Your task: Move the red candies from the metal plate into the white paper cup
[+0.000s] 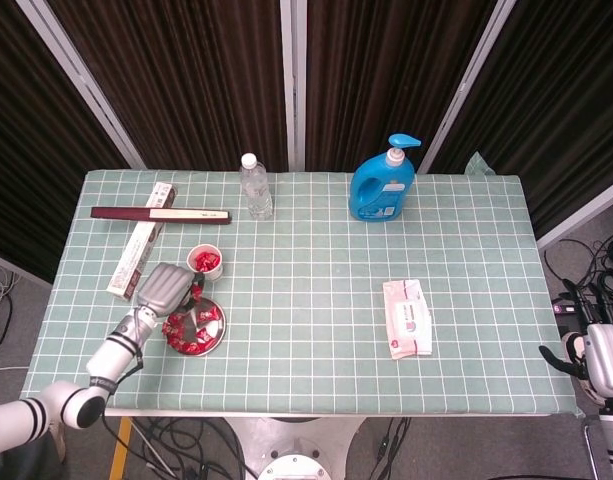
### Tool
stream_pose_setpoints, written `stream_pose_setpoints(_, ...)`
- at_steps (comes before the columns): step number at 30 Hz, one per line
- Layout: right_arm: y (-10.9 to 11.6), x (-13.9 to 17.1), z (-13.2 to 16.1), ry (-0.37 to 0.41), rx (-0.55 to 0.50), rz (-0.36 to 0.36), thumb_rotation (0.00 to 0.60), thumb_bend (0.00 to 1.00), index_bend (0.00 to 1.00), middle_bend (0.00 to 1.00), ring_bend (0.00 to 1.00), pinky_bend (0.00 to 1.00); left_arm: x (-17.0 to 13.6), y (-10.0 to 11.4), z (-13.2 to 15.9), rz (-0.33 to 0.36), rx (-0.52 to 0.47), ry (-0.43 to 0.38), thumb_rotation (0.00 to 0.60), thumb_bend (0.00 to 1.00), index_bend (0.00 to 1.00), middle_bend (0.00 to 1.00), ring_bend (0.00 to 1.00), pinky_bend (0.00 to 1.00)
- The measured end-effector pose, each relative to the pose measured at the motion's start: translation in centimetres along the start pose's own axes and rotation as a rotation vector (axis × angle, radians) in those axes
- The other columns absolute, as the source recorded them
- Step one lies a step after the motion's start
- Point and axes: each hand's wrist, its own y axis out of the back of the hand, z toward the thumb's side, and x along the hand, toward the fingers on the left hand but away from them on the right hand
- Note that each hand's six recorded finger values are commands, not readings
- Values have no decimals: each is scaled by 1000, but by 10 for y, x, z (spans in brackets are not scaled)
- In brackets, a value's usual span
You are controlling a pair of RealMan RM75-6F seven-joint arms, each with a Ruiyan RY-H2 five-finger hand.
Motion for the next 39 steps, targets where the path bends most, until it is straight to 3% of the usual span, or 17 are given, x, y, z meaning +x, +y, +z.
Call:
stream_pose_setpoints(4, 0, 0, -2, -5, -3, -2, 600, 82, 16, 228, 38, 428, 19, 27, 7, 46, -18, -3, 600, 403, 628, 891, 931, 1000)
stream_pose_setpoints(7, 1, 0, -4, -10, -5, -3, 600, 82, 15, 228, 38, 428, 32, 35, 6, 42, -14, 11, 600, 402, 608, 888, 930, 1000)
stream_pose_setpoints(13, 1, 0, -7, -19, -9, -5, 600, 82, 16, 228, 38, 429, 55, 37, -3, 29, -7, 75, 600, 390, 544, 883, 930, 1000)
stream_pose_setpoints(17, 1, 0, -8, -19, -8, -4, 600, 82, 15, 231, 43, 431, 59, 35, -6, 33, -1, 102, 600, 360, 403, 876, 930, 1000)
stream_pose_setpoints(25, 0, -3, -5, -9, -7, -1, 600, 82, 15, 235, 52, 435, 44, 37, -9, 59, -11, 112, 600, 355, 364, 874, 930, 1000)
stream_pose_setpoints(30, -1, -2, -5, -11, -3, 2, 600, 82, 15, 235, 52, 435, 24, 37, -4, 107, -27, 86, 600, 350, 403, 876, 929, 1000)
stream_pose_setpoints(35, -1, -3, -1, -1, -2, 3, 600, 82, 15, 234, 52, 435, -6, 20, 7, 111, -20, 24, 600, 337, 435, 877, 929, 1000)
stream_pose_setpoints(39, 0, -2, -1, 0, -1, 0, 600, 82, 15, 235, 52, 435, -24, -4, 12, 58, -7, 2, 600, 323, 454, 877, 930, 1000)
